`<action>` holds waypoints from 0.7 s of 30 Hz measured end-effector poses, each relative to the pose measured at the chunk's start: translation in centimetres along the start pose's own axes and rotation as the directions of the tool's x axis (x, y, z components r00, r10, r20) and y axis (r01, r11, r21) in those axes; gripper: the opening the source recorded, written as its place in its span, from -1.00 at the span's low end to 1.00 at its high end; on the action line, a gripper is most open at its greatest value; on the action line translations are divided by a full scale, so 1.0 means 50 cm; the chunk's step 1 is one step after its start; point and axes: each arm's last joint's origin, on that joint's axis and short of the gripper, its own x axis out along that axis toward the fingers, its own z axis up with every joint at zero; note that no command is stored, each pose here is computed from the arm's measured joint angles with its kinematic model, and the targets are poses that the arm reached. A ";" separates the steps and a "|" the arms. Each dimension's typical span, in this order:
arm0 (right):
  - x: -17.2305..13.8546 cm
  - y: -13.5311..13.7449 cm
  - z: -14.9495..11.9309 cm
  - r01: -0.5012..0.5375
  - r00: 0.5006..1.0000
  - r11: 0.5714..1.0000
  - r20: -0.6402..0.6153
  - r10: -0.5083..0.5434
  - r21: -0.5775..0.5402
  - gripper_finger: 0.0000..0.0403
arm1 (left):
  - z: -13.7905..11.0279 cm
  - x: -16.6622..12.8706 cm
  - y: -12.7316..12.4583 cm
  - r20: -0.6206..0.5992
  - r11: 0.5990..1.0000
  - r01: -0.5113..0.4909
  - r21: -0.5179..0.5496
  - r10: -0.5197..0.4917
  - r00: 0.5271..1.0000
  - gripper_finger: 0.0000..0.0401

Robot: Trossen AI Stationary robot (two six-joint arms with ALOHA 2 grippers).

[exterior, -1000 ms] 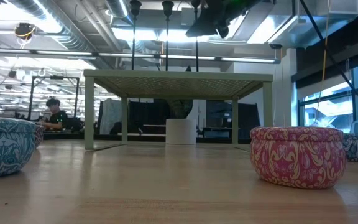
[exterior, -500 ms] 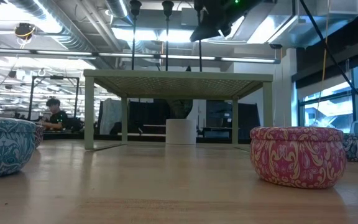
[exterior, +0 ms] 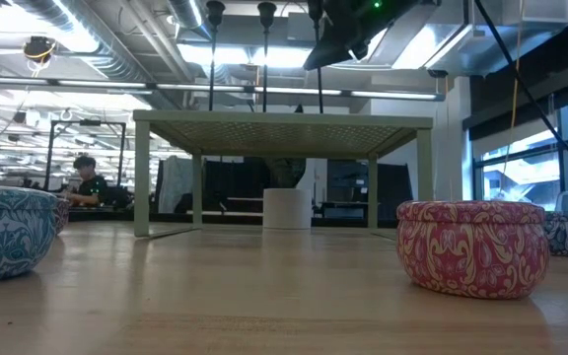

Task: Pick & Place candle stick holders
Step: Put the black candle holder on the shelf

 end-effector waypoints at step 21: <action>-0.022 -0.007 0.003 0.056 0.998 0.998 -0.010 -0.055 0.009 -0.30 | 0.000 0.000 0.000 -0.001 1.000 0.000 0.000 0.000 1.000 -0.35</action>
